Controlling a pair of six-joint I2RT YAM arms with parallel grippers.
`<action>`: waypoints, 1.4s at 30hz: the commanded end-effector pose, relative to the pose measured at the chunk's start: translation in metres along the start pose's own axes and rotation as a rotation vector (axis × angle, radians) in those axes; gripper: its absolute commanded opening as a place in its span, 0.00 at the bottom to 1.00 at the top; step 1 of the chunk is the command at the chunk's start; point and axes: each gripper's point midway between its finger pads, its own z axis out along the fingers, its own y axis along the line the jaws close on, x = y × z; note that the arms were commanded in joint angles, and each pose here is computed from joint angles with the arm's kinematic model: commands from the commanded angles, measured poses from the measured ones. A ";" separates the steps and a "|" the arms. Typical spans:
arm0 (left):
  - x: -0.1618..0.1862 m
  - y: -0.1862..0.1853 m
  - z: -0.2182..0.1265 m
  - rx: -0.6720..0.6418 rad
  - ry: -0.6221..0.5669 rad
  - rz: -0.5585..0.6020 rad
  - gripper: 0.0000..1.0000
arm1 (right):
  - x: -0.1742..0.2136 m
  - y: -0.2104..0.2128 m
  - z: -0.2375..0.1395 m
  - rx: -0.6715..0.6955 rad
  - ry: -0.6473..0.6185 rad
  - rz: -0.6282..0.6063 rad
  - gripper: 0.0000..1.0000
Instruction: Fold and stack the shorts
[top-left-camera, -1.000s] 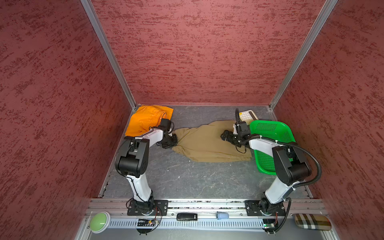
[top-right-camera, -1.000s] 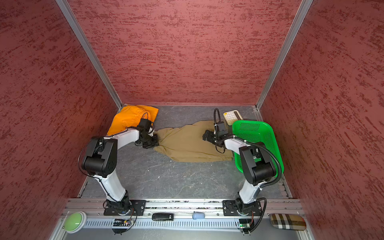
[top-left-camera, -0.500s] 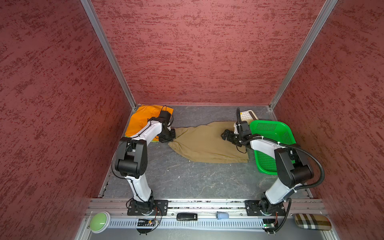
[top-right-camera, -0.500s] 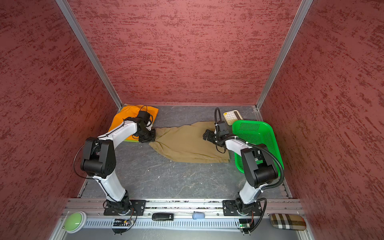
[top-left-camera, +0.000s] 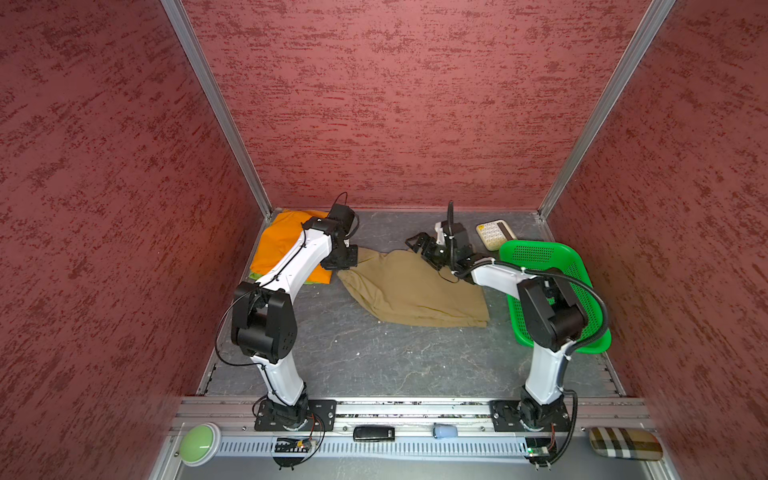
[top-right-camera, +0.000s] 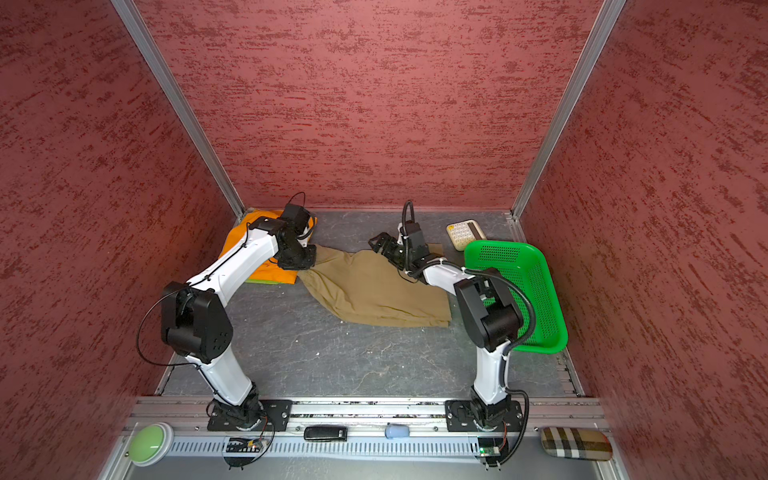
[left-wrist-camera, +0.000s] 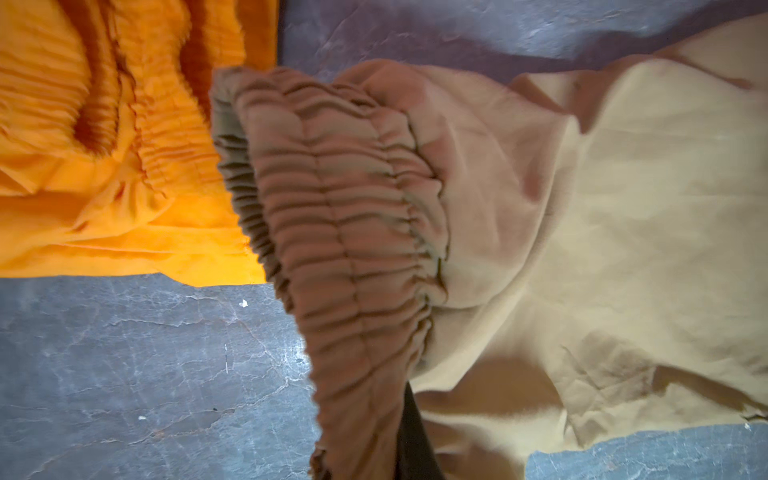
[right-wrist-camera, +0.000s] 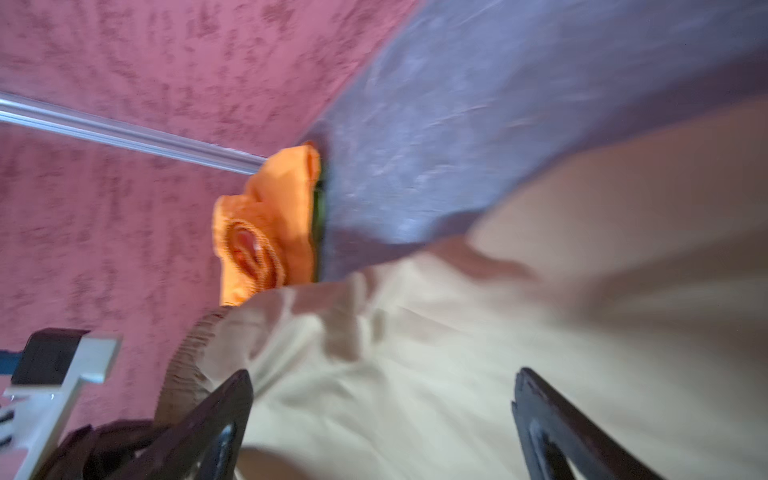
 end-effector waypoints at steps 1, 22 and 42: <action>-0.008 0.006 -0.010 -0.052 -0.024 0.028 0.00 | -0.006 0.013 0.026 -0.090 -0.008 0.094 0.99; -0.040 0.036 -0.010 0.157 -0.105 -0.195 0.00 | -0.029 0.042 0.033 -0.031 0.014 -0.173 0.99; -0.054 0.031 -0.023 0.201 -0.144 -0.213 0.00 | 0.191 -0.016 -0.007 0.027 0.281 -0.036 0.99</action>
